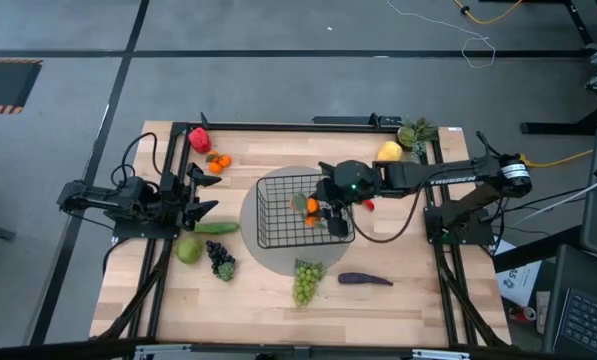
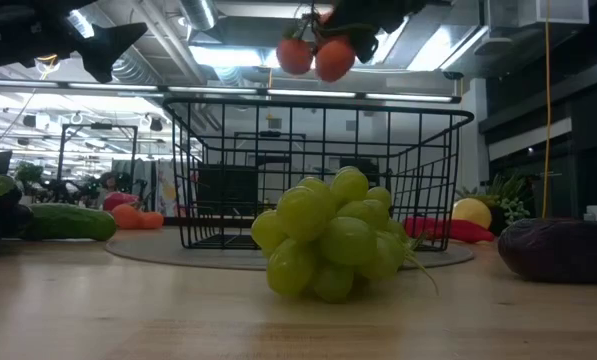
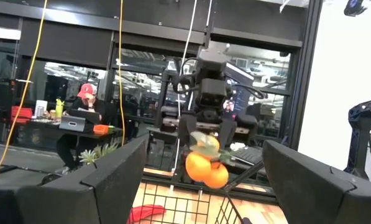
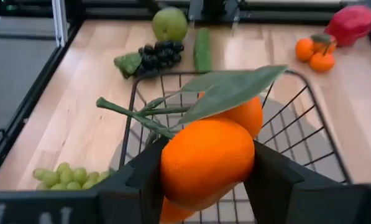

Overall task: Build produce basket
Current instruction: Put the orange tangerine into the wire basket, then put the red chili pepper into the wire basket

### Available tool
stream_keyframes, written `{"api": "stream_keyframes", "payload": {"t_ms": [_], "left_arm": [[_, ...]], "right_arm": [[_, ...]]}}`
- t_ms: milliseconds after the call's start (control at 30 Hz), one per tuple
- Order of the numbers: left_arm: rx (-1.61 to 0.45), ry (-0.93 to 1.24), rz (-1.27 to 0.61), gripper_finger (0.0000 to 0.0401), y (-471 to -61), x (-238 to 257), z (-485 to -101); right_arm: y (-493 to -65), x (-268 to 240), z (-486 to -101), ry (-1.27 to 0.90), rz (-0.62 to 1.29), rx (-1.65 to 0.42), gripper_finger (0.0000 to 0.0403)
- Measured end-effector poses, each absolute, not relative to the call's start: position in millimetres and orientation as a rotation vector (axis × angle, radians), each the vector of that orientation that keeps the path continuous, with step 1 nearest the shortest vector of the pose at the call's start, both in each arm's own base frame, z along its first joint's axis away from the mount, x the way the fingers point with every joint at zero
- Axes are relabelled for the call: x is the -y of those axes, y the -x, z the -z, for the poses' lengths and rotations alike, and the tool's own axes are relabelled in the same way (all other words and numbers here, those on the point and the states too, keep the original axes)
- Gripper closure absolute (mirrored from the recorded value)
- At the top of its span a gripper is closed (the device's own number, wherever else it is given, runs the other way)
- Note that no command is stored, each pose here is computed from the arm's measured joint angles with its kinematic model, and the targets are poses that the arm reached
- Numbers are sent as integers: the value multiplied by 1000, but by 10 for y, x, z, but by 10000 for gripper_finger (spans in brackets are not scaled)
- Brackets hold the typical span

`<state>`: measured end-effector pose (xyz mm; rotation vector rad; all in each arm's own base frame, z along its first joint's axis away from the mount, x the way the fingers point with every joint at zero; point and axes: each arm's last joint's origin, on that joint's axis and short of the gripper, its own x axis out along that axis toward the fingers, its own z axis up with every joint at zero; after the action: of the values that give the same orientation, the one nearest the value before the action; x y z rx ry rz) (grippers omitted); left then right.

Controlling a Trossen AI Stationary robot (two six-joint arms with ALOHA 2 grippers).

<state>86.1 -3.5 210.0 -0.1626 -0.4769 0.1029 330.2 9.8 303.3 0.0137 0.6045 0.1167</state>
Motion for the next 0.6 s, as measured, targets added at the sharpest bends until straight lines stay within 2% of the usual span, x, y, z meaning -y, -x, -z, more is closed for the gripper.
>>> {"api": "stream_keyframes", "payload": {"t_ms": [233,467,600], "left_arm": [[459,160,-103,86,-869,36,-2085],[424,154,-105,86,-883,38,-2053],[426,155,-105,86,-882,38,-2056]], "right_arm": [[-3318,-97,-3074,30,-131,-561,164],[-3271,-96,-3085,-19,-117,-588,156],[-3092,-74,-3263,-18,-90,-643,156]]}}
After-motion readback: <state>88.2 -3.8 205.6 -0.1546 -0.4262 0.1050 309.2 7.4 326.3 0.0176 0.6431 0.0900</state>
